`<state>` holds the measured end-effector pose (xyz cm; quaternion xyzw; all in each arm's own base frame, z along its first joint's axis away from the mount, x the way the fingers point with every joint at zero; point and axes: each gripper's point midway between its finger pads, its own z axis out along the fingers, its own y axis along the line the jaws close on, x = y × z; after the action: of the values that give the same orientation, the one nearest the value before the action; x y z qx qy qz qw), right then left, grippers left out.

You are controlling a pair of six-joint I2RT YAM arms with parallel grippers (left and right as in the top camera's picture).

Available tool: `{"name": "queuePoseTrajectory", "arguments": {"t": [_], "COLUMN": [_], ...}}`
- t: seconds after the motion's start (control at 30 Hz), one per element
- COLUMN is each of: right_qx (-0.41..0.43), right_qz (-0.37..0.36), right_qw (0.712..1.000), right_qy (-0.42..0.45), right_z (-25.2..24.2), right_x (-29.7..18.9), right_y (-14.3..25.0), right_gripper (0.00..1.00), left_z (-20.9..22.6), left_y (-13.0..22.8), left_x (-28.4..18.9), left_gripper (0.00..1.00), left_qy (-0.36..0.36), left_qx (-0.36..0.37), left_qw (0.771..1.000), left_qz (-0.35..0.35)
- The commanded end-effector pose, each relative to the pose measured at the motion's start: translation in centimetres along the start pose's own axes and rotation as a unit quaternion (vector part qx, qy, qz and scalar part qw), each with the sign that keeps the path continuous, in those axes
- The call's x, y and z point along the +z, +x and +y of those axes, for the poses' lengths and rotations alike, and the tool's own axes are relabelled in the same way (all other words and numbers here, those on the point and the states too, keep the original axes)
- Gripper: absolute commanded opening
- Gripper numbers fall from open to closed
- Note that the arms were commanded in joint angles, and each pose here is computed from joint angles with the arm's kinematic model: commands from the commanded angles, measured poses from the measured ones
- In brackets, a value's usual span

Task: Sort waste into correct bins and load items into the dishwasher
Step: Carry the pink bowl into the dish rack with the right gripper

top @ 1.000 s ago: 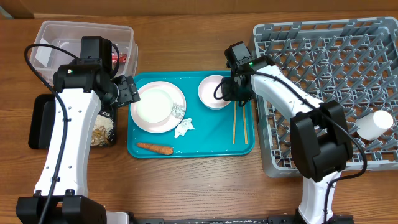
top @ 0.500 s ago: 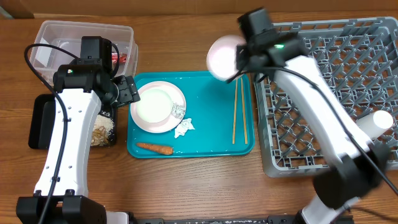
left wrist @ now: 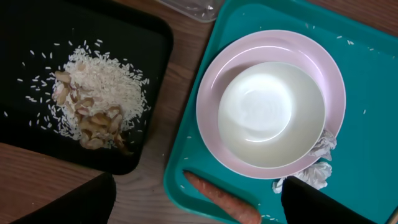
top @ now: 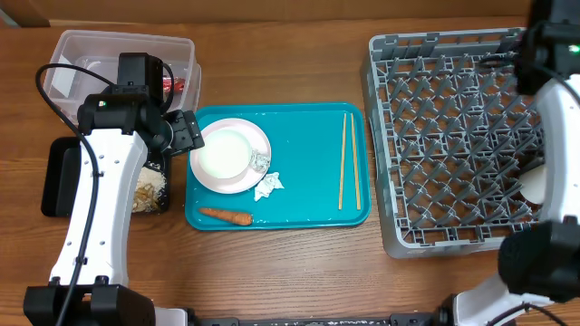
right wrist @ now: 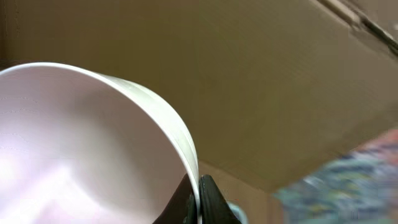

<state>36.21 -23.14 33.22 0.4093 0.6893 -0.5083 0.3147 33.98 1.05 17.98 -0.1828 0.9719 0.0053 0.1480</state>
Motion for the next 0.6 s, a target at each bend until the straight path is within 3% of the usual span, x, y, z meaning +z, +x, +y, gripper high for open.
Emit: {"name": "queuePoseTrajectory", "arguments": {"t": [0.0,0.37,0.57], "right_qx": [0.0,-0.066,-0.074], "right_qz": [0.012,0.08,0.093], "right_qw": [0.998,0.99,0.989], "right_qy": [0.062,0.099,0.093], "right_z": [-0.6,5.2,6.4], "right_x": [3.7,9.7,10.0], "right_y": [1.1,9.3,10.8], "right_gripper": [0.04,0.04,0.04], "left_z": [0.1,-0.2,-0.2], "left_y": [-0.5,-0.5,-0.5], "left_x": [-0.6,-0.6,-0.6], "left_gripper": [0.87,0.87,0.87], "left_qy": [-0.001,0.007,0.008], "left_qx": [-0.006,-0.007,-0.007], "left_qw": [1.0,1.0,1.0], "left_qz": [-0.012,-0.01,-0.011]}}
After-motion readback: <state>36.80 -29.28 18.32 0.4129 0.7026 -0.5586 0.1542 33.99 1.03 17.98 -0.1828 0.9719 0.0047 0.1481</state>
